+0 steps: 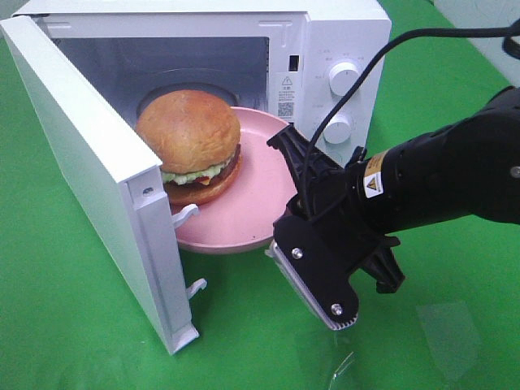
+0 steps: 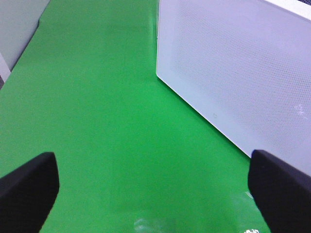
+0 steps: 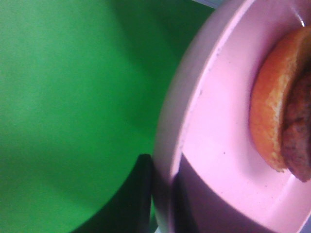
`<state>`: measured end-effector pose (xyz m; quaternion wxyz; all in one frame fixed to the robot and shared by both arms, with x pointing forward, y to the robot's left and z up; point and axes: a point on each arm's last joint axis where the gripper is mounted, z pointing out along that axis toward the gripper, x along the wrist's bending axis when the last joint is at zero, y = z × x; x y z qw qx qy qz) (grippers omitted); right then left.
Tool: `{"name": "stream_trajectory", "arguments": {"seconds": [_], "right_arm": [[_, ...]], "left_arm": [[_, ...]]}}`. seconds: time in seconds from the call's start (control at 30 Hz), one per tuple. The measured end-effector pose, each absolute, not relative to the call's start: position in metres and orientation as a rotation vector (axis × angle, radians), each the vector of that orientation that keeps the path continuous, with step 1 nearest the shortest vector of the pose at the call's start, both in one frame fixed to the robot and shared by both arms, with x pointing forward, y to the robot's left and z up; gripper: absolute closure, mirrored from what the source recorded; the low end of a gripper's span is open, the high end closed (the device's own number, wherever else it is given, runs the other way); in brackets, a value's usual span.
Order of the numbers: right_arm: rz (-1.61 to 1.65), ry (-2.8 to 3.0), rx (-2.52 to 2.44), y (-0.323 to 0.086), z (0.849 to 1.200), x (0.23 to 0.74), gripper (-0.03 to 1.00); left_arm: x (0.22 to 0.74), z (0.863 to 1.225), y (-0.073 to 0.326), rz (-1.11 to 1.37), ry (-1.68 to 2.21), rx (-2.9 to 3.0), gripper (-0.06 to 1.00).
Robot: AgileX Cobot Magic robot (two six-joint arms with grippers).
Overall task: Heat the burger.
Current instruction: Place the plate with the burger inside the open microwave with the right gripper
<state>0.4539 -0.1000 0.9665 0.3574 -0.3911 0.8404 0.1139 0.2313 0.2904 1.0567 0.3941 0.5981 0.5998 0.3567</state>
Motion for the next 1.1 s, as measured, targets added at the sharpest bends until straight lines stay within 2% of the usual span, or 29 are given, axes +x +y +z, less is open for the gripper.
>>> {"name": "stream_trajectory", "arguments": {"seconds": [0.37,0.8,1.1], "right_arm": [[0.295,2.169,-1.012,-0.074,0.961,0.481,0.88],[0.269,2.204,-1.007,-0.072,0.958,0.506,0.88],[0.257,2.206,-1.000,-0.077,0.968,0.521,0.88]], "left_arm": [[0.231,1.057,0.290,0.905,1.522,1.517,-0.03],[0.231,1.057,0.290,0.905,1.522,1.517,-0.03],[0.231,1.057,0.290,0.905,1.522,1.517,-0.03]]}}
